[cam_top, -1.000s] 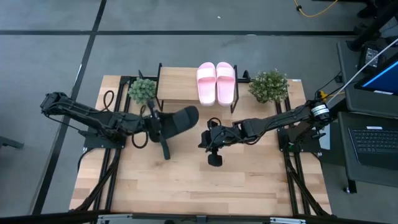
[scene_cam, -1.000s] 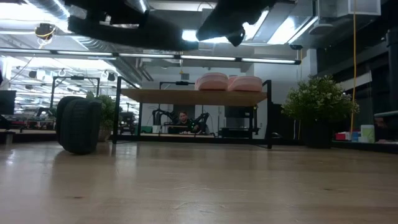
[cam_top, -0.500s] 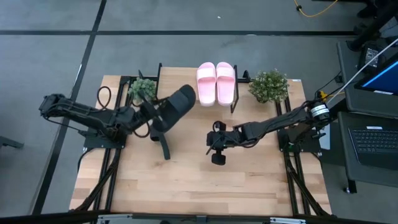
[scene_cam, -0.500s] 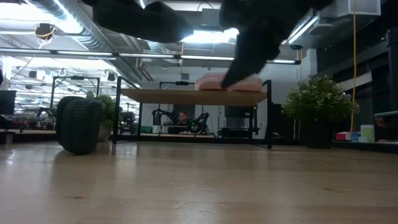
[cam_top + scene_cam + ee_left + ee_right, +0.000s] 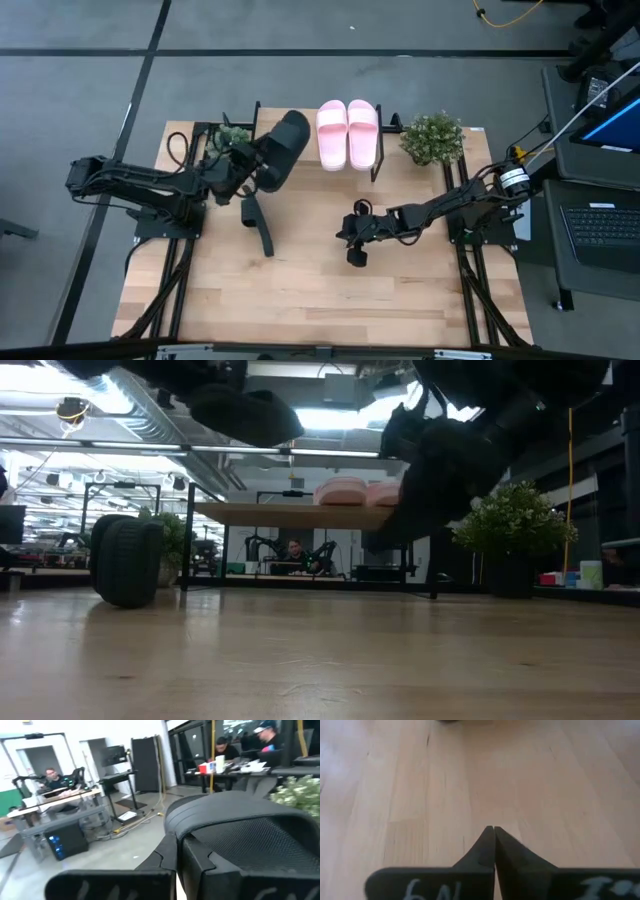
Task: Pick and place slides into the shelf
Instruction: Put the bottom black slipper on the shelf
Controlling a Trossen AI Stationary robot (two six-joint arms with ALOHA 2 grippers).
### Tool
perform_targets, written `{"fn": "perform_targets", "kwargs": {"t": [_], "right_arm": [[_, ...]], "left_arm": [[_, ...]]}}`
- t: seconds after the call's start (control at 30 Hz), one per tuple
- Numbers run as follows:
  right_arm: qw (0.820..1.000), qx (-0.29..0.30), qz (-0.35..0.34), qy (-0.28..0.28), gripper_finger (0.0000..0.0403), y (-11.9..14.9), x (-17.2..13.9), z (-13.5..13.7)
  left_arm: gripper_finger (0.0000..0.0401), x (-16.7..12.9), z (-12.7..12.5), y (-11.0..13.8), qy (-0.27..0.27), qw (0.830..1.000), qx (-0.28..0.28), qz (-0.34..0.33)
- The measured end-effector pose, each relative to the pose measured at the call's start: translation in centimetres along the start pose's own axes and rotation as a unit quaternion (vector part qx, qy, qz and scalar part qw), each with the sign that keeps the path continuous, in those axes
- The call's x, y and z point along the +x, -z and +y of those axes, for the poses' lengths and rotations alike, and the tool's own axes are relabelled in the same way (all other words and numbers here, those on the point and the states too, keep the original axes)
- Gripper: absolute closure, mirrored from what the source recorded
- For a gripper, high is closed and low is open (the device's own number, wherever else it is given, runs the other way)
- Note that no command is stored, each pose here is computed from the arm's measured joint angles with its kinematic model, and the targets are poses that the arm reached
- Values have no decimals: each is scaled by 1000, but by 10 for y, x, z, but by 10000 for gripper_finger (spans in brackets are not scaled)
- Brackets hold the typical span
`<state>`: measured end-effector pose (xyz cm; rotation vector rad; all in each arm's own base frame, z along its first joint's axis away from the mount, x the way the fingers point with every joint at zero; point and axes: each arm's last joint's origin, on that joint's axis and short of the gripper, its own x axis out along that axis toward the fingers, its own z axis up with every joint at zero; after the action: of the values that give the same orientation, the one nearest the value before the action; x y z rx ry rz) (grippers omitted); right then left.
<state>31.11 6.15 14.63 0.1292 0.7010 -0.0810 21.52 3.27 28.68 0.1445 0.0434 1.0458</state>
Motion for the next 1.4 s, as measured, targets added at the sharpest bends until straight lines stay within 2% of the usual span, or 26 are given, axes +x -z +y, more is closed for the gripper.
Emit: {"fn": "perform_targets", "kwargs": {"t": [0.4, 0.5, 0.6, 0.77, 0.93, 1.4], "right_arm": [[997, -64, -28, -35, 400, -1, -2, 10], [996, -76, -30, -42, 400, 0, -3, 15], [994, -90, -31, -47, 400, 1, -3, 18], [994, -92, -30, -48, 400, 1, -4, 19], [994, -92, -29, -48, 400, 2, -4, 20], [994, -93, -33, -49, 400, 1, -4, 20]], "left_arm": [[401, 54, -31, -23, -61, 996, 62, 37], [401, 62, -31, -20, -97, 992, 63, 48], [401, 68, -29, -16, -119, 991, 41, 52], [401, 74, -26, -13, -131, 990, -1, 51], [401, 81, -23, -3, -154, 986, -3, 70], [401, 109, -24, 36, -168, 979, -17, 111]]}}
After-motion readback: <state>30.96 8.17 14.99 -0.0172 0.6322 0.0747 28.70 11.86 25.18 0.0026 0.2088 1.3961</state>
